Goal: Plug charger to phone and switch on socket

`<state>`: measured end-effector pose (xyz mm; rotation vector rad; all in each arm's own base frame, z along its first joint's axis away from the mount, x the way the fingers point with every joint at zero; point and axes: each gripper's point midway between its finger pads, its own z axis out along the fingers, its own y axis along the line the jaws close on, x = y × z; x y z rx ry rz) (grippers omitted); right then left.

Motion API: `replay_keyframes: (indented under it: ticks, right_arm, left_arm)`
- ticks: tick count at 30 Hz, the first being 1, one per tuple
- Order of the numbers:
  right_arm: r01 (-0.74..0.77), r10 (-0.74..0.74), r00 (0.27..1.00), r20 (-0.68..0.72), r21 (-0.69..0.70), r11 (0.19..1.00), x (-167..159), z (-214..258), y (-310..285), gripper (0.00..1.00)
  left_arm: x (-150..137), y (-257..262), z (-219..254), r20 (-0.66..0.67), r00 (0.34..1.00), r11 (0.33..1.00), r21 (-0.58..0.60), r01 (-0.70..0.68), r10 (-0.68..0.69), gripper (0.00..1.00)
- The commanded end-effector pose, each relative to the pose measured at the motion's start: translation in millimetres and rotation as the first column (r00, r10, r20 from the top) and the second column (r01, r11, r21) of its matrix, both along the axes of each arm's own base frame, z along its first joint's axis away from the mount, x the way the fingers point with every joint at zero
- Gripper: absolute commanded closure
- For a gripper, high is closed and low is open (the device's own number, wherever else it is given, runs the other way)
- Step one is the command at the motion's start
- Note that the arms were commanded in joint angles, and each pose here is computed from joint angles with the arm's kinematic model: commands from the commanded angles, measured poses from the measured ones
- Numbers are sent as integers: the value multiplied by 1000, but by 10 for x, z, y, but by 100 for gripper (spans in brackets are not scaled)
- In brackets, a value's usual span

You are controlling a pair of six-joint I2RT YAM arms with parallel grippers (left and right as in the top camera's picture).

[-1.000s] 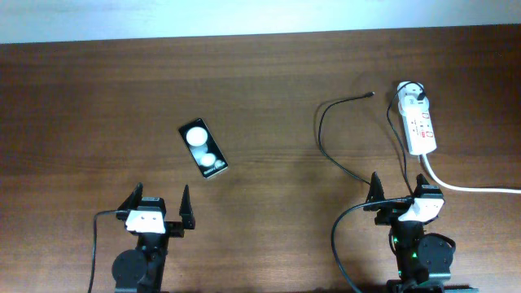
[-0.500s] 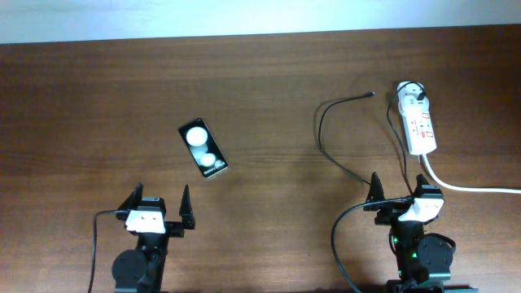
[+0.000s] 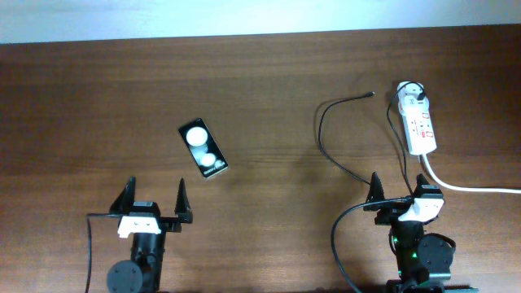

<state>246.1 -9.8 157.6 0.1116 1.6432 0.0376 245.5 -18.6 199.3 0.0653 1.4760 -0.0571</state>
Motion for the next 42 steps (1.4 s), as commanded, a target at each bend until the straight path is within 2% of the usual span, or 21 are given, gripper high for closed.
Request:
replay_keyframes:
  ticks: [1, 9, 13, 17, 23, 28, 32, 36, 39, 42]
  right_arm:
    - [-8, 8, 1000, -3, -7, 1000, -2, -20, 18, 1]
    - [-8, 8, 1000, -3, -8, 1000, -2, -20, 17, 1]
    - [-8, 8, 1000, -3, -8, 1000, -2, -20, 18, 1]
    - [-8, 8, 1000, -3, -8, 1000, -2, -20, 17, 1]
    - [-8, 8, 1000, -3, -7, 1000, -2, -20, 17, 1]
    - [-8, 8, 1000, -3, -8, 1000, -2, -20, 18, 1]
    - [-8, 8, 1000, -3, -7, 1000, -2, -20, 18, 1]
    - [-8, 8, 1000, -3, -8, 1000, -2, -20, 18, 1]
    - [-8, 8, 1000, -3, -8, 1000, -2, -20, 18, 1]
    - [-8, 8, 1000, -3, -8, 1000, -2, -20, 18, 1]
  left_arm:
    - [-46, -7, 279, 117, 993, 1000, 9, 4, -5, 1]
    - [-269, 13, 992, 315, 949, 1000, -4, 1, 0, 1]
    - [-349, 21, 1303, 314, 949, 1000, -4, -1, 2, 1]
    - [-237, 13, 1511, 279, 960, 1000, -2, 0, 1, 1]
    - [-43, -49, 1696, 66, 997, 1000, 6, 31, -31, 1]
    - [-18, -51, 1623, -41, 999, 999, 9, 32, -31, 1]
    - [206, -67, 1533, -119, 992, 999, 12, 33, -32, 1]
    - [421, -166, 1186, -383, 921, 996, 4, 85, -77, 1]
    - [353, -412, 1115, -434, 873, 974, -49, 222, -221, 1]
    - [151, -567, 823, -548, 776, 947, -120, 298, -314, 1]
